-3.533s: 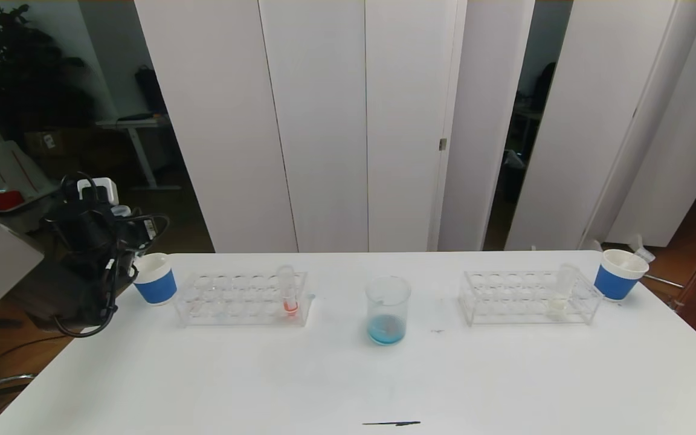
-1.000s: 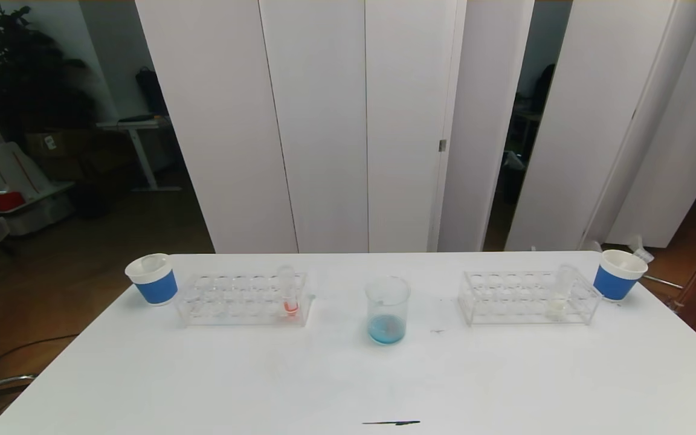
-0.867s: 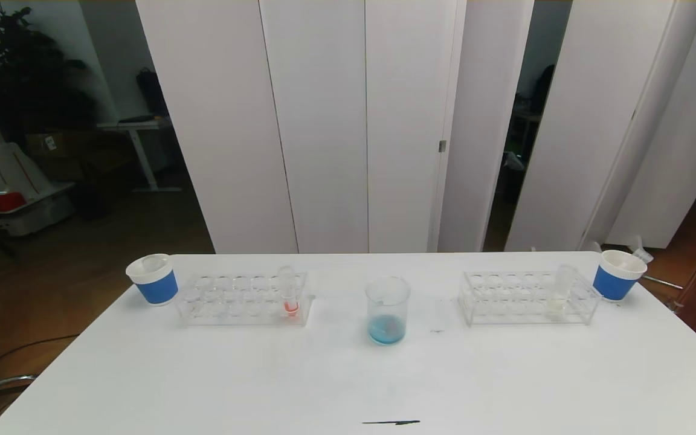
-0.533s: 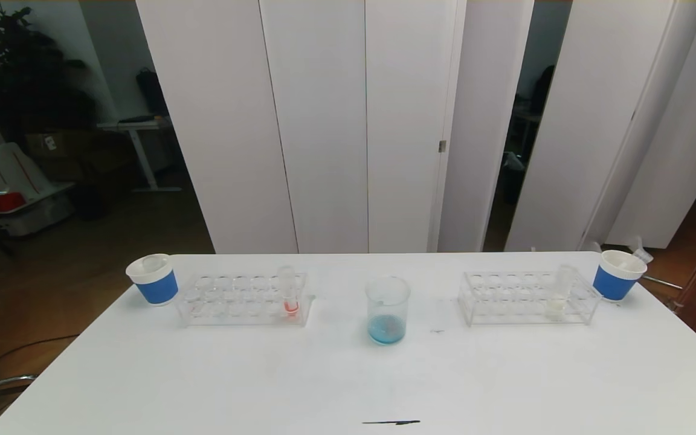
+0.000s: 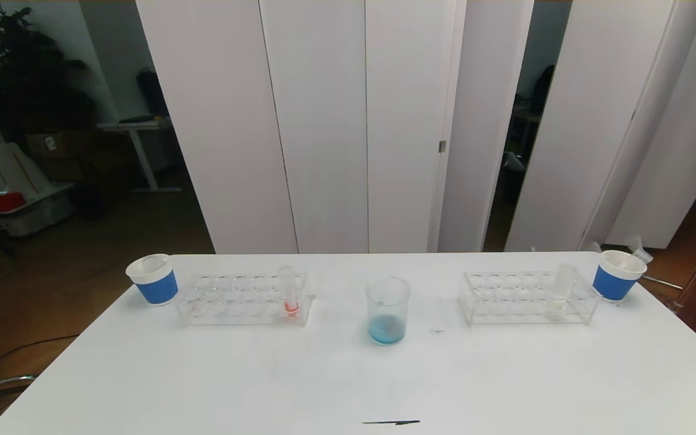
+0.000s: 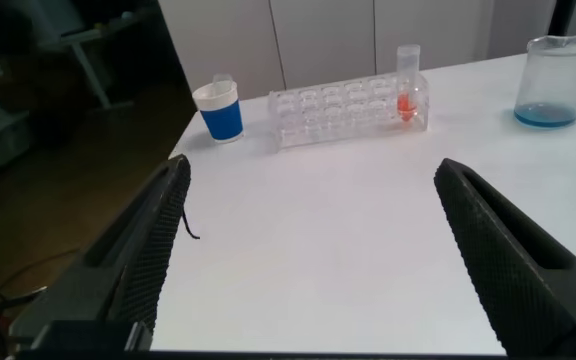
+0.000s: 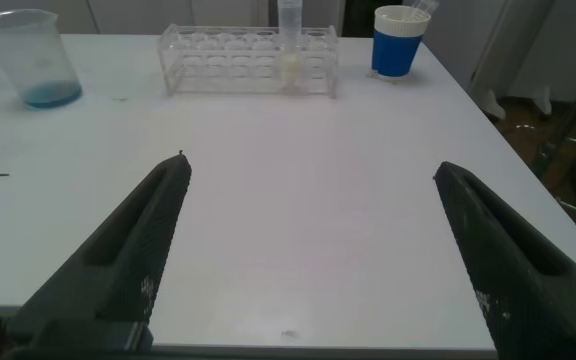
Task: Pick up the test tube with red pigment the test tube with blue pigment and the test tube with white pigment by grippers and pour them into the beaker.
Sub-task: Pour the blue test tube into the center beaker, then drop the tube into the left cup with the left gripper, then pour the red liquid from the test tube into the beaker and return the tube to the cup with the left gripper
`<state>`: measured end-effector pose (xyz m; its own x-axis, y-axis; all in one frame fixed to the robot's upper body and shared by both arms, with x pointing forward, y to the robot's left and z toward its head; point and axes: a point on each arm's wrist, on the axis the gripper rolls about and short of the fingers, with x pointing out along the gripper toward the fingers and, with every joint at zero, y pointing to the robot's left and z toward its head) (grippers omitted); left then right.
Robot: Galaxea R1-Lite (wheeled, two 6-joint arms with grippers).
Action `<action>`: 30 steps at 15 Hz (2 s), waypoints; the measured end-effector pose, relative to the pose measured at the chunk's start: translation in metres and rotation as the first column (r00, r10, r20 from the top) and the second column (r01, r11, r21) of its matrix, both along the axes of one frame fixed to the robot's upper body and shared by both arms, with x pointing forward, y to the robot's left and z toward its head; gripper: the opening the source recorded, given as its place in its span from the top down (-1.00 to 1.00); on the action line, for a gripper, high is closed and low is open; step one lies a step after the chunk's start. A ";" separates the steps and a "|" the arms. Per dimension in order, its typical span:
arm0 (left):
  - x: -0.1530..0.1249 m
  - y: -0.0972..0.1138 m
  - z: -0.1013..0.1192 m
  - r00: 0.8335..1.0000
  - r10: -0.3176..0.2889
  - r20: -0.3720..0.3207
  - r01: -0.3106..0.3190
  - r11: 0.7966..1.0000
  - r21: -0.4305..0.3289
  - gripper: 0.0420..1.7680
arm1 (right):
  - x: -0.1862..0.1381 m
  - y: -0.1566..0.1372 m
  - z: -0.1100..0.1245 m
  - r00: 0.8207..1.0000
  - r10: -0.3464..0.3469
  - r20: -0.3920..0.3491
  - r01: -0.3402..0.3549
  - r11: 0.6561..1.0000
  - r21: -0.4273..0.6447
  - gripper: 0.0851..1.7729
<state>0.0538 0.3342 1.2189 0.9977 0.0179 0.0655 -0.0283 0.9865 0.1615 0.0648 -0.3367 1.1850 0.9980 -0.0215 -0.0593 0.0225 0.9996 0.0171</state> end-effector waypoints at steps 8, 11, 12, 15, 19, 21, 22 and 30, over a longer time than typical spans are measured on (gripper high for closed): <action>0.015 -0.001 -0.036 0.997 -0.048 -0.060 0.043 0.996 -0.081 -0.97 | 0.000 0.000 0.000 1.000 0.000 0.000 0.000 1.000 0.000 -0.97; 0.015 -0.001 -0.037 0.997 -0.047 -0.065 0.041 0.996 -0.083 -0.97 | 0.000 0.000 0.000 1.000 -0.001 0.000 0.001 1.000 0.000 -0.97; 0.015 -0.001 -0.037 0.997 -0.045 -0.065 0.040 0.996 -0.083 -0.97 | 0.000 0.000 0.000 1.000 -0.001 0.000 0.001 1.000 0.000 -0.97; 0.015 -0.001 -0.037 0.997 -0.044 -0.065 0.039 0.996 -0.083 -0.97 | 0.000 0.000 0.000 1.000 0.000 0.000 0.000 1.000 0.000 -0.97; 0.015 -0.001 -0.037 0.997 -0.040 -0.065 0.035 0.996 -0.085 -0.97 | 0.000 0.000 0.000 1.000 0.000 0.000 0.000 1.000 0.000 -0.97; 0.015 -0.001 -0.037 0.997 -0.040 -0.064 0.034 0.995 -0.090 -0.97 | 0.000 0.000 0.000 1.000 0.000 0.000 0.000 1.000 -0.001 -0.97; 0.015 -0.001 -0.037 0.997 -0.041 -0.063 0.035 0.995 -0.095 -0.97 | 0.000 0.000 0.000 1.000 0.000 0.000 0.000 1.000 0.000 -0.97; 0.009 -0.001 -0.016 0.999 -0.048 -0.004 0.047 0.993 -0.110 -0.97 | 0.000 0.000 0.000 1.000 0.000 0.000 0.000 1.000 0.000 -0.97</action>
<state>0.0625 0.3332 1.2026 0.9980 -0.0230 0.0589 0.0199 0.9984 0.0522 0.0648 -0.3367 1.1850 0.9980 -0.0219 -0.0593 0.0230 0.9996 0.0171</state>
